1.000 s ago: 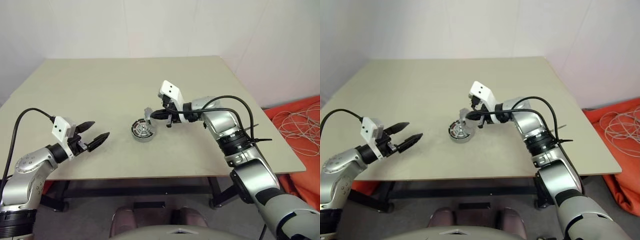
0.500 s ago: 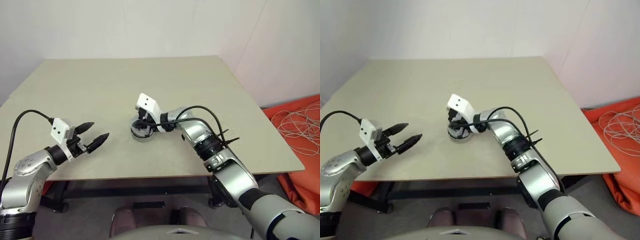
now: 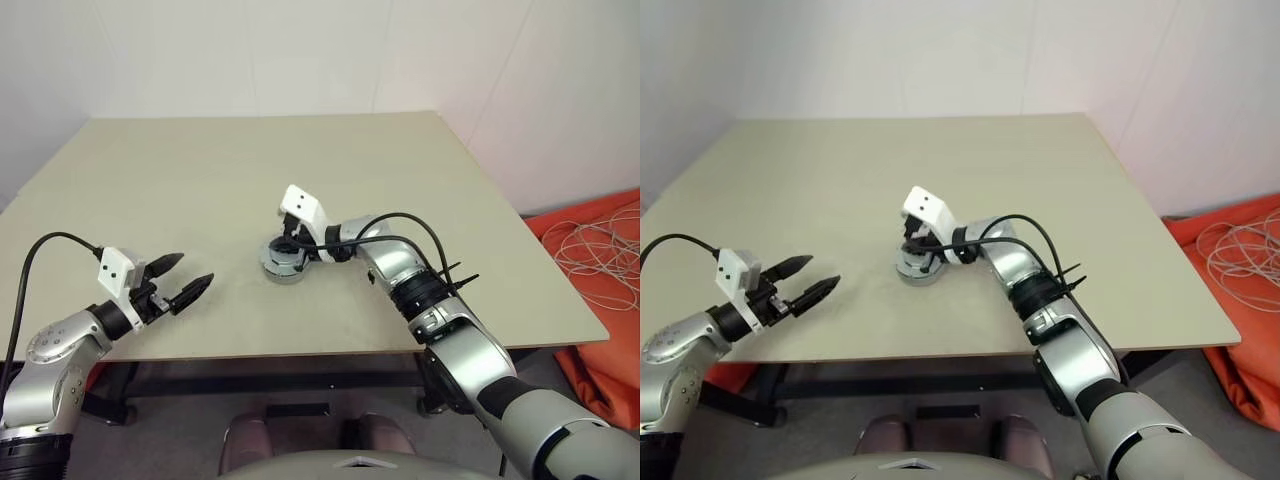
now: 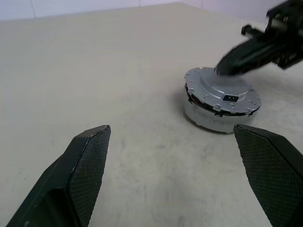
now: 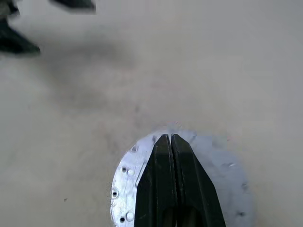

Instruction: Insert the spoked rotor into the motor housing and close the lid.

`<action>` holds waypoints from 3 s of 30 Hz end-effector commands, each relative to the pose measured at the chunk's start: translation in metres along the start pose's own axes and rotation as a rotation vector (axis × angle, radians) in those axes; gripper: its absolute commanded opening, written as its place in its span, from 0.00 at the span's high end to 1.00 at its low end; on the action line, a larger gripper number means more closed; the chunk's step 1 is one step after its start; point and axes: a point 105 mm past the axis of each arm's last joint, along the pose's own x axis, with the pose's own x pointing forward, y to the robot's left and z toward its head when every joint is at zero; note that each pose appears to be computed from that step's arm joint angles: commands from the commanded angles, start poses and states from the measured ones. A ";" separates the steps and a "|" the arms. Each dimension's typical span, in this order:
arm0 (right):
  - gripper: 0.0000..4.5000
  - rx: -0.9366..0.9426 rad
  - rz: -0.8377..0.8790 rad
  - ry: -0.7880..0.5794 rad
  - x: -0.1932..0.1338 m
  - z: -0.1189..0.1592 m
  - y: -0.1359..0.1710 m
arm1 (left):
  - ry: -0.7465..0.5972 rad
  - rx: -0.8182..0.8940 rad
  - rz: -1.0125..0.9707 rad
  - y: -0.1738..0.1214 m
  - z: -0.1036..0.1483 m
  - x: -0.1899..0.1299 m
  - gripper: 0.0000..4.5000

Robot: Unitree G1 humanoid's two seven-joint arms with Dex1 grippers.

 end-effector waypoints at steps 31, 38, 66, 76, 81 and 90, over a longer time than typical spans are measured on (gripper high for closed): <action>0.01 0.080 -0.149 -0.017 0.003 -0.024 0.003 | -0.033 0.027 0.012 0.005 0.004 -0.003 0.02; 0.29 0.072 -0.147 -0.018 0.004 -0.021 0.003 | -0.034 0.030 0.011 0.004 0.006 -0.002 0.02; 0.61 0.068 -0.128 -0.070 -0.001 -0.003 0.006 | -0.045 0.027 0.002 -0.002 0.009 0.004 0.02; 0.00 0.074 -0.132 -0.054 -0.001 -0.005 0.009 | -0.041 0.023 -0.005 -0.005 0.010 0.006 0.02; 0.00 0.050 -0.138 -0.026 0.001 -0.011 0.010 | -0.040 0.021 -0.006 -0.005 0.010 0.006 0.02; 0.00 0.047 -0.147 0.017 0.004 -0.022 0.011 | -0.043 0.021 -0.004 -0.006 0.010 0.007 0.02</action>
